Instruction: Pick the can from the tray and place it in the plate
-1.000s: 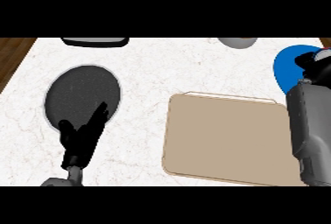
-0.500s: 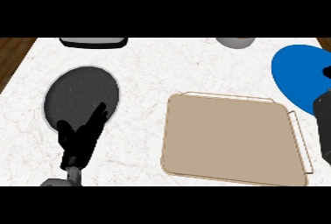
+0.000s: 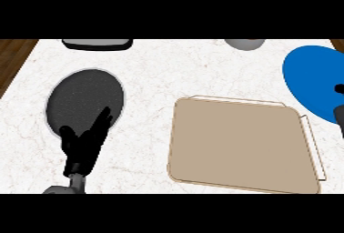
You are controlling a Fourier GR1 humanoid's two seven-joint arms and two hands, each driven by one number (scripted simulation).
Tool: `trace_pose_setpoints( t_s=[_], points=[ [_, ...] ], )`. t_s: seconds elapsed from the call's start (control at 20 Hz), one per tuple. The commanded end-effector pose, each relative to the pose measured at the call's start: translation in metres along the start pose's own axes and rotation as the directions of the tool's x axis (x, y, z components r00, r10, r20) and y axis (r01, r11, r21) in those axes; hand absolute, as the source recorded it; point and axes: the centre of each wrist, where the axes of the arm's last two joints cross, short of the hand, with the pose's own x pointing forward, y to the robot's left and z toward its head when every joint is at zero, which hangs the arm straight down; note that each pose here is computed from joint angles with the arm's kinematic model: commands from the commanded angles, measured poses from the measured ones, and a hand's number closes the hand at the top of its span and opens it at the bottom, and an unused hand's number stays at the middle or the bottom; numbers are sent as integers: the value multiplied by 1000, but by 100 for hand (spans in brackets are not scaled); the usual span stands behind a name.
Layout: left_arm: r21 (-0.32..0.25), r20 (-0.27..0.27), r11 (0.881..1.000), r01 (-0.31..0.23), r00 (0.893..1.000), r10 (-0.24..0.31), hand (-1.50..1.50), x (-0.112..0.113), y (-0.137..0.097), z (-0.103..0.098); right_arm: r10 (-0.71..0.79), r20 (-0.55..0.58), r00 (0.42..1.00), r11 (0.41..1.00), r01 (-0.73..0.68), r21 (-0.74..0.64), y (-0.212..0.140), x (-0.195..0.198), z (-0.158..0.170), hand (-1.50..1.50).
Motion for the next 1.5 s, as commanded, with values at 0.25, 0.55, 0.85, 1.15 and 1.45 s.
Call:
trace_pose_setpoints(
  t_s=[0.25,0.55,0.85,1.15,1.45],
  points=[
    [0,-36,1000,-14,999,14,0,-6,-8,0,-214,97,972,977,211,40,-10,14,-12,-150],
    [19,-46,1000,-4,999,5,0,-7,14,0,-391,59,919,917,394,-65,-15,3,-14,-150],
    [26,-63,999,-25,998,27,0,-23,8,0,-525,53,849,850,521,81,-12,-29,4,-150],
    [63,-70,998,3,998,1,0,-16,20,5,-600,42,799,776,568,276,-20,-77,14,-150],
    [35,-73,999,2,997,0,0,-40,7,7,-544,45,838,799,500,334,-26,-101,66,-150]
  ],
)
